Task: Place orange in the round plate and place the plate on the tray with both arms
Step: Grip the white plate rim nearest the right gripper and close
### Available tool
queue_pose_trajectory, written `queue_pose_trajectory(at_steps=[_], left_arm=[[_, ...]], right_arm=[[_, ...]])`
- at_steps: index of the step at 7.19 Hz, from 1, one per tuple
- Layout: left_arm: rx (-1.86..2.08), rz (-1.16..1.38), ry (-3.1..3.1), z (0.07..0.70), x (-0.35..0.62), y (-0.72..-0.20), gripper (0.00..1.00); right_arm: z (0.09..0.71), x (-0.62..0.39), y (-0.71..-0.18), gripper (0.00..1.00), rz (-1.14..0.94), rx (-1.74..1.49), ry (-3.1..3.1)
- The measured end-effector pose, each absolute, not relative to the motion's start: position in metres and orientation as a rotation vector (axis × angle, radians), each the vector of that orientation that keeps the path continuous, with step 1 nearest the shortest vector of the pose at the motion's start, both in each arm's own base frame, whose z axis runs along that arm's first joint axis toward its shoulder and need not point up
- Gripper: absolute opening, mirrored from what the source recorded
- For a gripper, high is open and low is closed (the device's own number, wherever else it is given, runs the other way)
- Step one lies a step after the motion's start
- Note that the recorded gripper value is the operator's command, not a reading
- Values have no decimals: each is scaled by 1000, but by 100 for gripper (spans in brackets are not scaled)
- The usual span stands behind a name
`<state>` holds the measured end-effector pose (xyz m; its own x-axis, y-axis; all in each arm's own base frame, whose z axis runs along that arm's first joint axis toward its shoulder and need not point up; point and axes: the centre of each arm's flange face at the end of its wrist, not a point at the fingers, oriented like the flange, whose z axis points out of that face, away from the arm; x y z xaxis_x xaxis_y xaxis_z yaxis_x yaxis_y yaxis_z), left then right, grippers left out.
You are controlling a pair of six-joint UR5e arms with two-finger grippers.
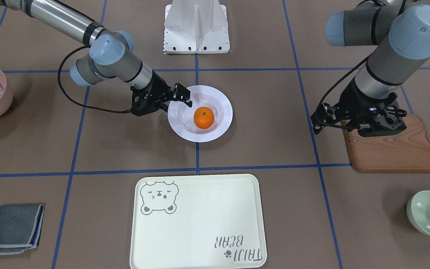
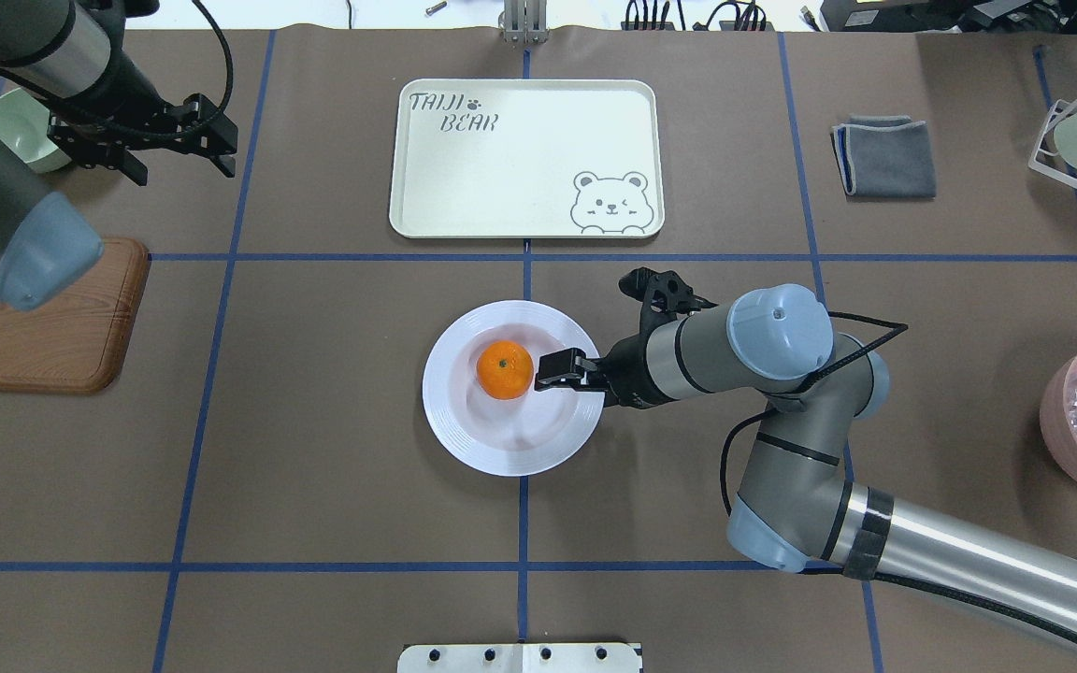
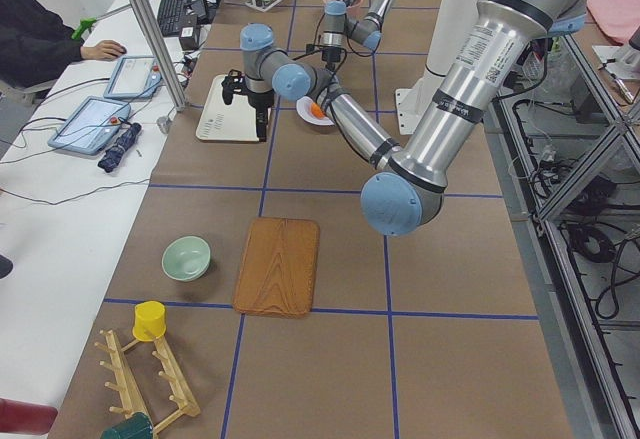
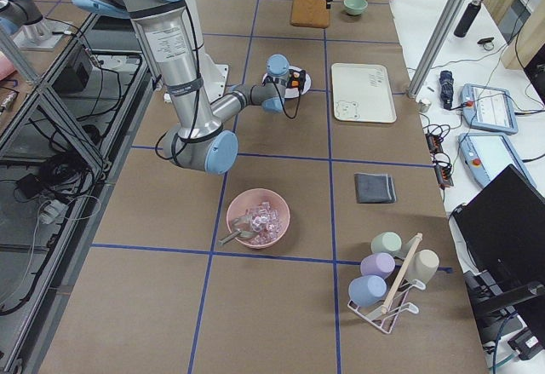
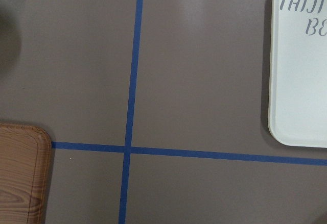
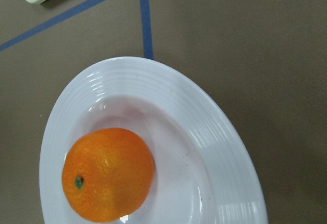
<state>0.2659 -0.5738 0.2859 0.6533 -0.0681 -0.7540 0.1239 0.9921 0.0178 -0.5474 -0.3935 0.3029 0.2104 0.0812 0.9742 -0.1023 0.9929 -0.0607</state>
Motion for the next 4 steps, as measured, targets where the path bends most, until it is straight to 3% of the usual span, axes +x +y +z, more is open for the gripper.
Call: queue_pose_trajectory(at_steps=[2, 3, 4], left_arm=[[68, -109, 851, 287, 266, -574, 98], [67, -110, 850, 287, 267, -574, 98], [67, -110, 850, 288, 267, -575, 98]], right_arm=[[297, -552, -390, 99, 129, 18, -1359], [297, -554, -389, 82, 130, 19, -1359], [297, -556, -389, 58, 135, 19, -1357]])
